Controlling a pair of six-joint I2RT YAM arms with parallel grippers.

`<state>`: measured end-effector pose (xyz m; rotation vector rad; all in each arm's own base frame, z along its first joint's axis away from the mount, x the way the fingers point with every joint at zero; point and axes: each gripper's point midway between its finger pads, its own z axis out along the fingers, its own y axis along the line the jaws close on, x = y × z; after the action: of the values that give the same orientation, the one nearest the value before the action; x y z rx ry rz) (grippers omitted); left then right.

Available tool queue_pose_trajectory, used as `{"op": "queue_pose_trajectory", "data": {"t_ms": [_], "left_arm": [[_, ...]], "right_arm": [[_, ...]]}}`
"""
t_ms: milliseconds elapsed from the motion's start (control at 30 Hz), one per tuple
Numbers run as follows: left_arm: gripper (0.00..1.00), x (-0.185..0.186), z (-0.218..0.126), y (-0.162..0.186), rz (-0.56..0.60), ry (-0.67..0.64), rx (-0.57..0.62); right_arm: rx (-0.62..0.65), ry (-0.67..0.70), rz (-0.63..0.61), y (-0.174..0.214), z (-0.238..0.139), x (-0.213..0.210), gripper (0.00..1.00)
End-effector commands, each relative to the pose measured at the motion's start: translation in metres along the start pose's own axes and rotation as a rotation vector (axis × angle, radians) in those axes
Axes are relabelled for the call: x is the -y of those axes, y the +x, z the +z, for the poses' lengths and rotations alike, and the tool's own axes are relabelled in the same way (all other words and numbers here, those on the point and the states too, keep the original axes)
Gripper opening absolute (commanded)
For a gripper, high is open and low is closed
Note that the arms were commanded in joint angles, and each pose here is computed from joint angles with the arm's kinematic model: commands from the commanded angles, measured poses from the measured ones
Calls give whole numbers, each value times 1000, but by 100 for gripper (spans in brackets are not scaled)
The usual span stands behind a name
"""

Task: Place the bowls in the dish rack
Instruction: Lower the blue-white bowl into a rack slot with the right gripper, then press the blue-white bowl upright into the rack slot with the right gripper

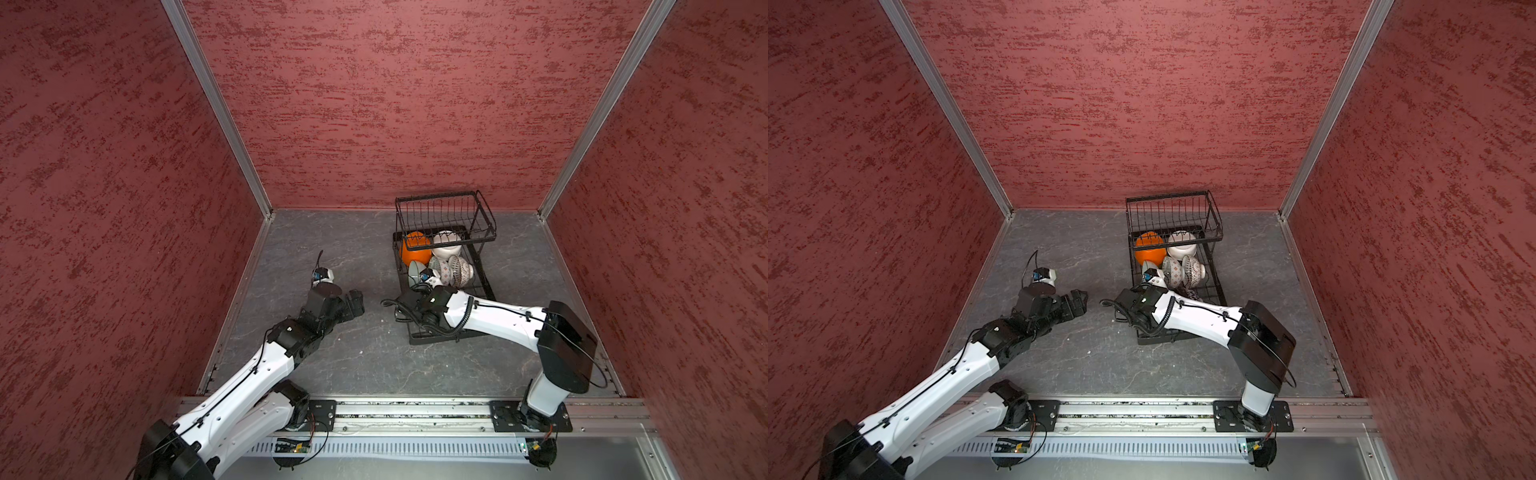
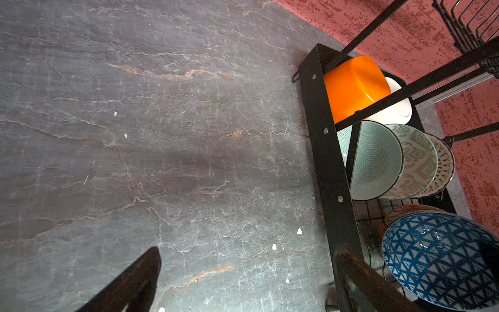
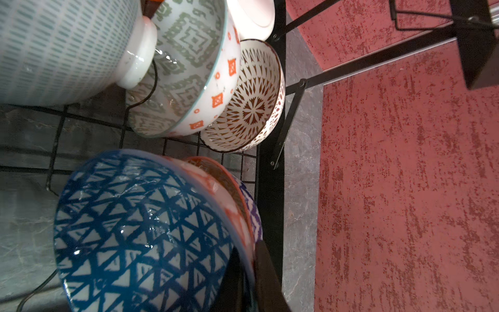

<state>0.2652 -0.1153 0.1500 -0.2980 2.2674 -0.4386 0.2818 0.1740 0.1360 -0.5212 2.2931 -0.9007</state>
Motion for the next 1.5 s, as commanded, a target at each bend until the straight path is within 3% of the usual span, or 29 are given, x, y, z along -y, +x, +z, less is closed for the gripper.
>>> {"op": "queue_pose_trajectory", "data": {"t_ms": [0, 433, 1467], "left_arm": [[99, 1, 0, -3, 14, 16, 14], [100, -5, 3, -5, 0, 27, 12], [99, -21, 4, -2, -45, 23, 12]], "right_arm": [[45, 50, 52, -15, -7, 11, 0], [18, 158, 11, -15, 2, 3, 0], [13, 265, -92, -9, 3, -29, 0]]}}
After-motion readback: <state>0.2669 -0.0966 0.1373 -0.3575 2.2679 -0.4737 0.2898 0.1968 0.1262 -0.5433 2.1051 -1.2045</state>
